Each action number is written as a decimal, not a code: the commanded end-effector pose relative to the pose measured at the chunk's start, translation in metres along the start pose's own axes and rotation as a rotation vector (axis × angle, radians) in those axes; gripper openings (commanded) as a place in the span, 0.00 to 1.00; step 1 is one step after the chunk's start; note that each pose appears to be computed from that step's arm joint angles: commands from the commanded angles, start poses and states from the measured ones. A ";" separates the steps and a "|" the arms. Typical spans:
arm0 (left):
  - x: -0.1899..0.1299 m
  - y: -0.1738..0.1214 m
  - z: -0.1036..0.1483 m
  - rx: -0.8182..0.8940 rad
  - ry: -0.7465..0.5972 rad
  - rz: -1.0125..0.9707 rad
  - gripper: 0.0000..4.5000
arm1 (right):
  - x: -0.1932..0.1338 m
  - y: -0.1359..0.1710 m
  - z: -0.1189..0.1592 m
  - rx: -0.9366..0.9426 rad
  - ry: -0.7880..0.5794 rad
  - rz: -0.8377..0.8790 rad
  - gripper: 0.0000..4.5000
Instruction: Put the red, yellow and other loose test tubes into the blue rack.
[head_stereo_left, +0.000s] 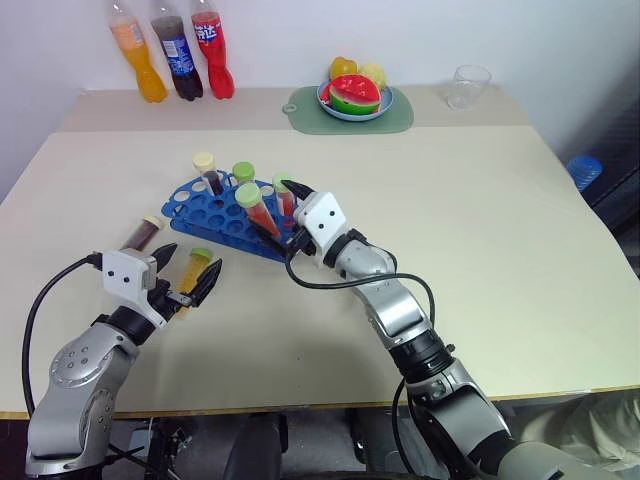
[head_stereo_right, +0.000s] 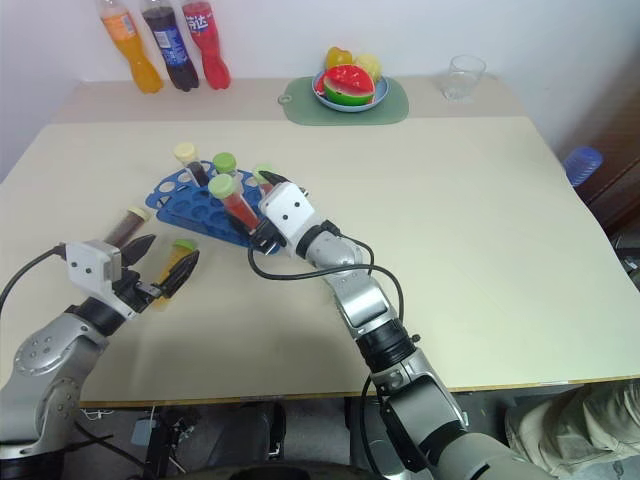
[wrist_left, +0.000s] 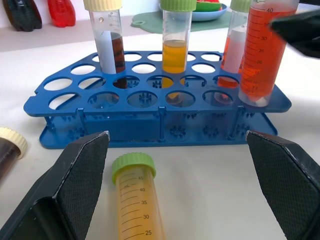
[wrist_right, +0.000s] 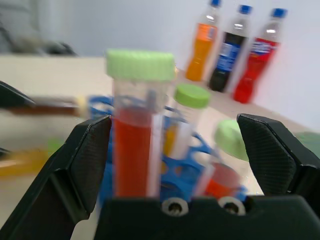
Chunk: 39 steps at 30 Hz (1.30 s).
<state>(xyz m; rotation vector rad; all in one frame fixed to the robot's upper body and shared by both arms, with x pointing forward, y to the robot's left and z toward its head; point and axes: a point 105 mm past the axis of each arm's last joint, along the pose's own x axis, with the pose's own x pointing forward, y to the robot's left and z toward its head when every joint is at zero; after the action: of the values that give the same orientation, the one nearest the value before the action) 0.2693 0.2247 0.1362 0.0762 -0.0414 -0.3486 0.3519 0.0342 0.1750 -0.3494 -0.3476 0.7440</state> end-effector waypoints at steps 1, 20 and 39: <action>-0.002 -0.003 0.012 0.025 -0.044 -0.004 1.00 | 0.006 -0.003 0.020 -0.037 -0.049 -0.034 0.98; 0.009 0.017 0.028 0.088 0.097 0.090 1.00 | -0.032 -0.035 0.055 -0.049 -0.236 0.008 0.98; 0.041 0.022 0.002 0.021 0.882 0.114 1.00 | -0.102 -0.028 0.040 -0.037 -0.015 0.533 0.98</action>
<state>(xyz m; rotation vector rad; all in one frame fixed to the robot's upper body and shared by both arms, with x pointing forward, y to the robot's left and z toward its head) 0.3113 0.2315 0.1392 0.2482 0.8233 -0.1957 0.2898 -0.0540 0.1984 -0.4631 -0.2414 1.2467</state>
